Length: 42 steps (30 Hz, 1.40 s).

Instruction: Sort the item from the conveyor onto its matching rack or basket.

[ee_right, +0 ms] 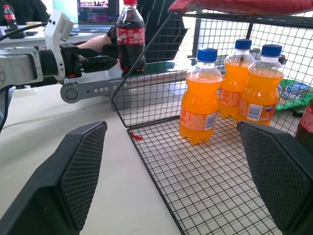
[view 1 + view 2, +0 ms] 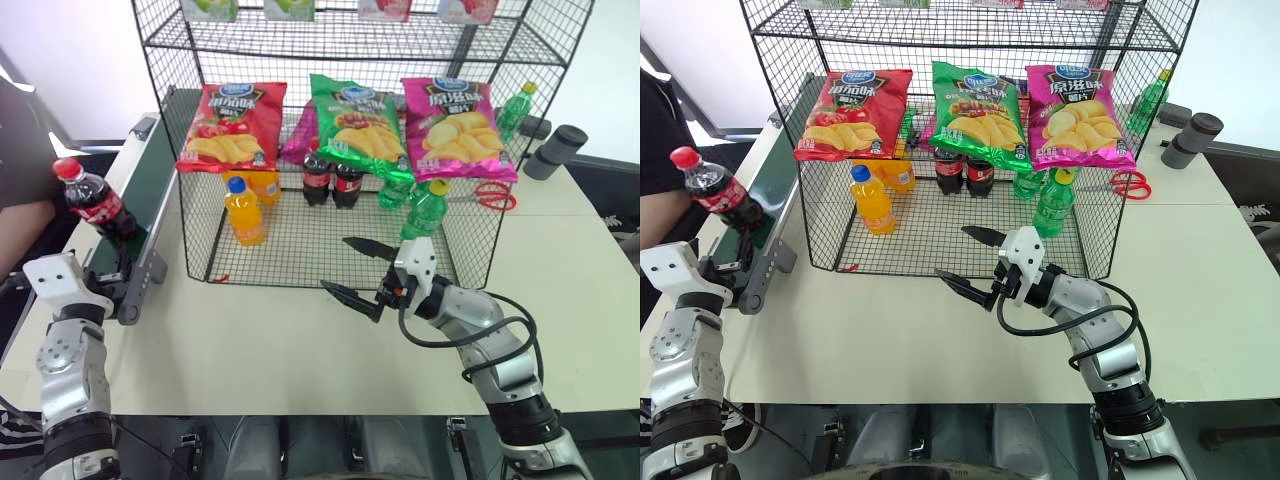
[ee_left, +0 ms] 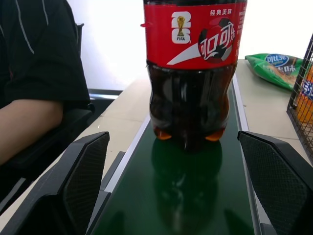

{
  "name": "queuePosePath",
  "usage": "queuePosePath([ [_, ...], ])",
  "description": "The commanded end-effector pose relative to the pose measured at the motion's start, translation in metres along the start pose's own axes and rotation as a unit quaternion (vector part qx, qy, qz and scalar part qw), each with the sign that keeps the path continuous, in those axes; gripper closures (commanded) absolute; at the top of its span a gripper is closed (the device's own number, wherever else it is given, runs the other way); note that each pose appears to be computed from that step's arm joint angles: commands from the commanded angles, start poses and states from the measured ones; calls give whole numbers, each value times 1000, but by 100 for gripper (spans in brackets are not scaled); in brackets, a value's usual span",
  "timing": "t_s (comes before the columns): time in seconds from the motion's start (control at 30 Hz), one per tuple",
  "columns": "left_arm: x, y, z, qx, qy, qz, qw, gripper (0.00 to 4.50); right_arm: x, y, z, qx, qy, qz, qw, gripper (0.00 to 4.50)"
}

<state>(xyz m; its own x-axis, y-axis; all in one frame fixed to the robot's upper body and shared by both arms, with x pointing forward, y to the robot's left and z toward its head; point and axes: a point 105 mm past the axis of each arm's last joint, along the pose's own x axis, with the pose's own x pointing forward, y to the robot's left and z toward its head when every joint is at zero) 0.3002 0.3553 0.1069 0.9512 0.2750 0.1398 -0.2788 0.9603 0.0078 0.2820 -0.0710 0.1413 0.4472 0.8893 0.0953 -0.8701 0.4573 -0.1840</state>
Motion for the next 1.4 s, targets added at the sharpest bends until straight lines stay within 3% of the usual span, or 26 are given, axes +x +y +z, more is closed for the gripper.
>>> queuePosePath([
  [0.03, 2, 1, 13, 9, -26, 0, 1000, 0, 2, 5, 10, -11, -18, 8, 1000, 6],
  [0.33, 3, -1, 19, 22, -35, -6, 999, 0, 4, 7, 7, -9, -15, 13, 1000, 6],
  [0.5, 0, -4, 19, 26, -37, -11, 999, 164, 3, 7, 6, -10, -13, 15, 1000, 0],
  [0.53, 0, -4, 19, 26, -37, -11, 999, 164, 3, 7, 6, -11, -13, 15, 1000, 0],
  [0.67, -2, -2, 44, 31, -72, -19, 997, 164, 1, 5, 6, -13, -10, 14, 1000, 0],
  [0.8, -3, -19, 81, 18, -107, -102, 989, 164, -1, 1, 9, -15, -7, 10, 1000, 0],
  [0.9, -12, -56, 104, -7, -107, -233, 967, 164, -1, -4, 16, -12, -17, 6, 1000, 0],
  [1.07, -51, -134, 103, -28, -23, -461, 887, 164, 1, -6, 23, 0, -15, 14, 1000, 0],
  [1.23, -67, -179, 82, -14, 19, -558, 830, 164, 4, -6, 27, 25, -26, 16, 999, 0],
  [1.4, -68, -216, 60, 6, 22, -618, 786, 164, 4, 4, 31, 58, -32, 37, 997, 0],
])
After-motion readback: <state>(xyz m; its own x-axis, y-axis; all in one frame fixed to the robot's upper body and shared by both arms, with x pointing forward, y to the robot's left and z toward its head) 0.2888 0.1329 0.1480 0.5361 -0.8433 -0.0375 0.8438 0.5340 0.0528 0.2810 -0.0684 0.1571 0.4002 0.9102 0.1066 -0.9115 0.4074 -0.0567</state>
